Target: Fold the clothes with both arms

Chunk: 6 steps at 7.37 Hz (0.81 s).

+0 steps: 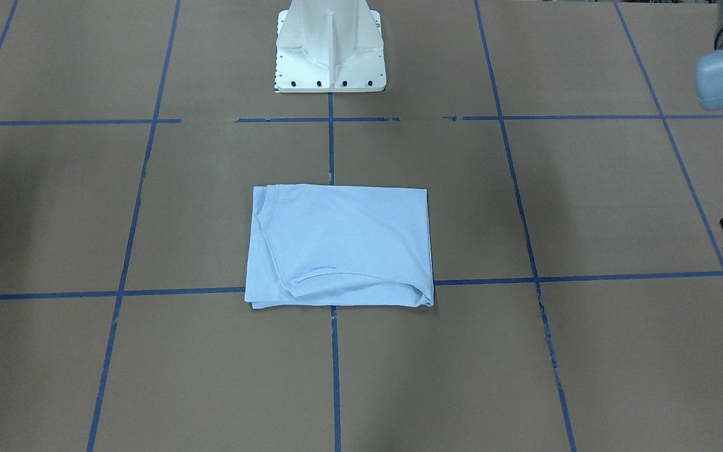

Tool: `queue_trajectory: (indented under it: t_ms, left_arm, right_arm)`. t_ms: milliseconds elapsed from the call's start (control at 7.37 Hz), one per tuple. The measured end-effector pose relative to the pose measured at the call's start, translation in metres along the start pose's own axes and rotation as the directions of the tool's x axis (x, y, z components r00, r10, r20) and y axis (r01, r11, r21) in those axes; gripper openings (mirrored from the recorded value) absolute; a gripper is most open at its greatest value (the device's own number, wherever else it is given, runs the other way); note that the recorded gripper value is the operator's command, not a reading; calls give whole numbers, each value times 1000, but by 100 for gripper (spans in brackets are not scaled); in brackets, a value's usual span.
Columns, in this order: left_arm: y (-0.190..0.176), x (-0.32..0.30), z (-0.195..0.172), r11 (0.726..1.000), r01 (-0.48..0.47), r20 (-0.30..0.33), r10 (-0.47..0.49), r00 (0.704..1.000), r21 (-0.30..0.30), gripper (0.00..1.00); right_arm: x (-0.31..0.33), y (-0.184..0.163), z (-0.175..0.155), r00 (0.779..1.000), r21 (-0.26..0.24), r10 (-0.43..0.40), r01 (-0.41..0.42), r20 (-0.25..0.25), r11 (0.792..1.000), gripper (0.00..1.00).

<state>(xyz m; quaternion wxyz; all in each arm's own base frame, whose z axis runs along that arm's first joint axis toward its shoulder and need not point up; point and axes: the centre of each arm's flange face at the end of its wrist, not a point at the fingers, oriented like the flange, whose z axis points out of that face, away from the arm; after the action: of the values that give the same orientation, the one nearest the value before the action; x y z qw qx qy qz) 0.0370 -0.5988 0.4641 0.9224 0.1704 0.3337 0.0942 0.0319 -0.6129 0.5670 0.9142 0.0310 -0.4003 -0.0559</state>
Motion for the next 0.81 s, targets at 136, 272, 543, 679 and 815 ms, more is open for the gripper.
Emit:
queue_trajectory:
  t_ms: [136, 272, 543, 679, 815]
  left_arm:
    - [34, -34, 1, 999, -30, -30, 29, 999, -25, 100]
    - [64, -65, -2, 997, -70, -37, 69, 997, -33, 100]
    - [105, -99, -3, 990, -132, -32, 131, 991, -51, 100]
    - [121, -114, 11, 987, -139, -28, 137, 990, -78, 100]
    - [135, -134, 33, 984, -156, -23, 154, 988, -92, 100]
  right_arm:
    - [42, 38, 0, 1000, 0, -9, 9, 4, 1000, 100]
    - [69, 70, 1, 1000, 2, -6, 6, 6, 1000, 100]
    - [83, 111, 2, 1000, 2, -10, 10, -3, 1000, 100]
    - [84, 119, 6, 1000, -5, -10, 10, -11, 1000, 100]
    - [83, 121, 12, 1000, -19, -10, 10, -20, 1000, 100]
